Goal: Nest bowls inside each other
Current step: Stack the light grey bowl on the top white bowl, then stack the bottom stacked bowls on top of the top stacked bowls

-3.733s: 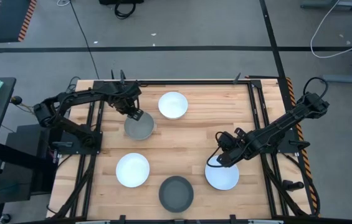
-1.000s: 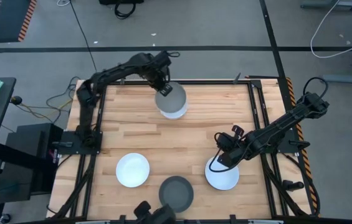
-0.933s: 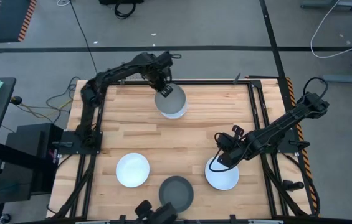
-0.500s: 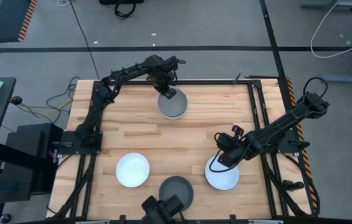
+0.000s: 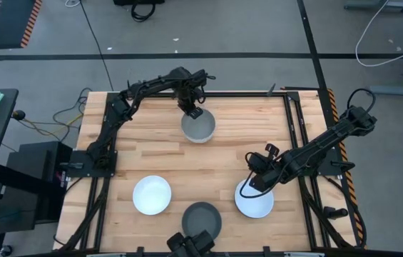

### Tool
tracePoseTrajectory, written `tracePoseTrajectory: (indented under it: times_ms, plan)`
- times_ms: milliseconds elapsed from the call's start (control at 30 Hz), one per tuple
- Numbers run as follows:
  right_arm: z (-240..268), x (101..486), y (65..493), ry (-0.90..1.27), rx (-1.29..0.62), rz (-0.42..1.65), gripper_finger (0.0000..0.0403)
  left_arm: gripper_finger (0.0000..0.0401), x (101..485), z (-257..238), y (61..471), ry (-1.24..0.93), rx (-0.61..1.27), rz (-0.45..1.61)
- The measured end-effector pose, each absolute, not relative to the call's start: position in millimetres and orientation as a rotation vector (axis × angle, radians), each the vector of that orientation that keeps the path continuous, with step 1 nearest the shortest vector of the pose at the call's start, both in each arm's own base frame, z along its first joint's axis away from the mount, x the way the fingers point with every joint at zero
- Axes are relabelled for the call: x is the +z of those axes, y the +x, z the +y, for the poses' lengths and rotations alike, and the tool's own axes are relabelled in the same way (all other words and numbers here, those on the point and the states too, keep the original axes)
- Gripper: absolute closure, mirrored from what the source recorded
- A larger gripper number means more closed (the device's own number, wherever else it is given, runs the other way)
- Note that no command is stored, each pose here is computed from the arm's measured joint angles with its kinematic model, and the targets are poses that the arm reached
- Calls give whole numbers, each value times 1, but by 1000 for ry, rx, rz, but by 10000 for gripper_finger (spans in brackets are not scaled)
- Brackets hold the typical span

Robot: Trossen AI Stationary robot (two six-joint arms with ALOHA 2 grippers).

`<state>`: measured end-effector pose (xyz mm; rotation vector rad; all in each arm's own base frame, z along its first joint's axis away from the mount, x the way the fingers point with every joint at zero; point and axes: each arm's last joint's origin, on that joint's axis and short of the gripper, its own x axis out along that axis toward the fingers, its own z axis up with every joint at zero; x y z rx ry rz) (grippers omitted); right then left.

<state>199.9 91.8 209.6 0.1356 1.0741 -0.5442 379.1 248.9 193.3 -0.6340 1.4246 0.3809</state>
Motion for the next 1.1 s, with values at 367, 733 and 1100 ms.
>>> tracePoseTrajectory:
  times_ms: [367, 733, 1100]
  plan:
    - [92, 210, 200, 136, -544, 1074, 387, 343, 194, 241, 383, -674, 317, 1421]
    - [92, 210, 200, 135, -544, 1074, 387, 300, 208, 241, 383, -693, 291, 1402]
    - [105, 209, 193, 135, -500, 1071, 386, 294, 237, 234, 394, -653, 282, 1328]
